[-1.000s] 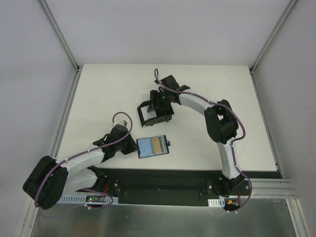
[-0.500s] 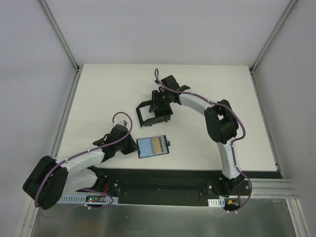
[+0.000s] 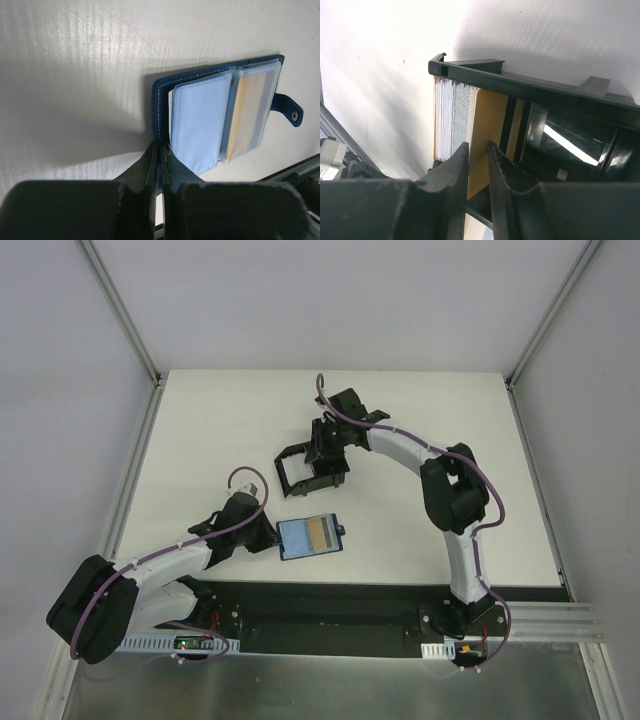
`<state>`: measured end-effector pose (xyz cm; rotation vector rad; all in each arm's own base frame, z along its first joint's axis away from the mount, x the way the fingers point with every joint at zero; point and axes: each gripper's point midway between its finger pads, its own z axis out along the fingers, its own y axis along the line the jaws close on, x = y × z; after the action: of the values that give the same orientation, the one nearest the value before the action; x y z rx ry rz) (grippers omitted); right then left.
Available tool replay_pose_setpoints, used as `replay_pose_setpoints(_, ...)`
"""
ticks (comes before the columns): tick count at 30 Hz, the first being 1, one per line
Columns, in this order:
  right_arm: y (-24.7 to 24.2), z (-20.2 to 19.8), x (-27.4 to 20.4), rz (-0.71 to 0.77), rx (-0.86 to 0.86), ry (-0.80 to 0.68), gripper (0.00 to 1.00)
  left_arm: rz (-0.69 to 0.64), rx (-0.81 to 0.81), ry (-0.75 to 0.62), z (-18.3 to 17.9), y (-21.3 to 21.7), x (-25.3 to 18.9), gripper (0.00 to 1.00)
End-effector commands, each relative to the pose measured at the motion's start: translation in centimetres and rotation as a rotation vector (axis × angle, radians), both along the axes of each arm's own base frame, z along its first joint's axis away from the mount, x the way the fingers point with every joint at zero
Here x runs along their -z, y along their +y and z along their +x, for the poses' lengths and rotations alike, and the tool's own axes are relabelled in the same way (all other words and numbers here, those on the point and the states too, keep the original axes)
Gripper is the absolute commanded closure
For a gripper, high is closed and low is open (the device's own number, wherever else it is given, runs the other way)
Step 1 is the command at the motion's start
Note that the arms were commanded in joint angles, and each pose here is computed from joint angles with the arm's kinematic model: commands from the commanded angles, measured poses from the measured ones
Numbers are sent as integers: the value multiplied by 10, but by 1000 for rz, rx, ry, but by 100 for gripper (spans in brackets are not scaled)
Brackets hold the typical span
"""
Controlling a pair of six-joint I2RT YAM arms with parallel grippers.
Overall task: Put the credit cards into the card holder
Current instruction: Pick up the credit card from the storage box, then insert the credit card into the card holder.
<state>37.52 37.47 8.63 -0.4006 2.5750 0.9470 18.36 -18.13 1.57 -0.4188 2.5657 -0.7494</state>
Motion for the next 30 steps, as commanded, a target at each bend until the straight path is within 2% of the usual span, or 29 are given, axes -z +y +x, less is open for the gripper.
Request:
replay_pose_setpoints(1, 3, 0, -39, 65, -8, -59, 81, 64, 1, 50, -10, 14, 15, 100)
replay_pose_setpoints(3, 1, 0, -41, 56, -3, -71, 84, 64, 2, 49, -11, 14, 16, 100)
replay_pose_setpoints(8, -15, 10, -48, -6, 53, -145, 99, 64, 0, 48, -10, 14, 15, 100)
replay_pose_setpoints(14, -26, 18, -66, -37, 97, -234, 100, 70, -3, 55, -12, 16, 18, 100)
replay_pose_setpoints(19, -35, 16, -103, 14, 124, -323, 100, 73, -1, 50, -13, 17, 18, 100)
replay_pose_setpoints(24, -44, -8, -124, 105, 131, -337, 100, 78, 5, 45, -13, 17, 18, 100)
replay_pose_setpoints(30, -44, -61, -111, 266, 130, -229, 100, 75, 14, 29, -11, 17, 15, 100)
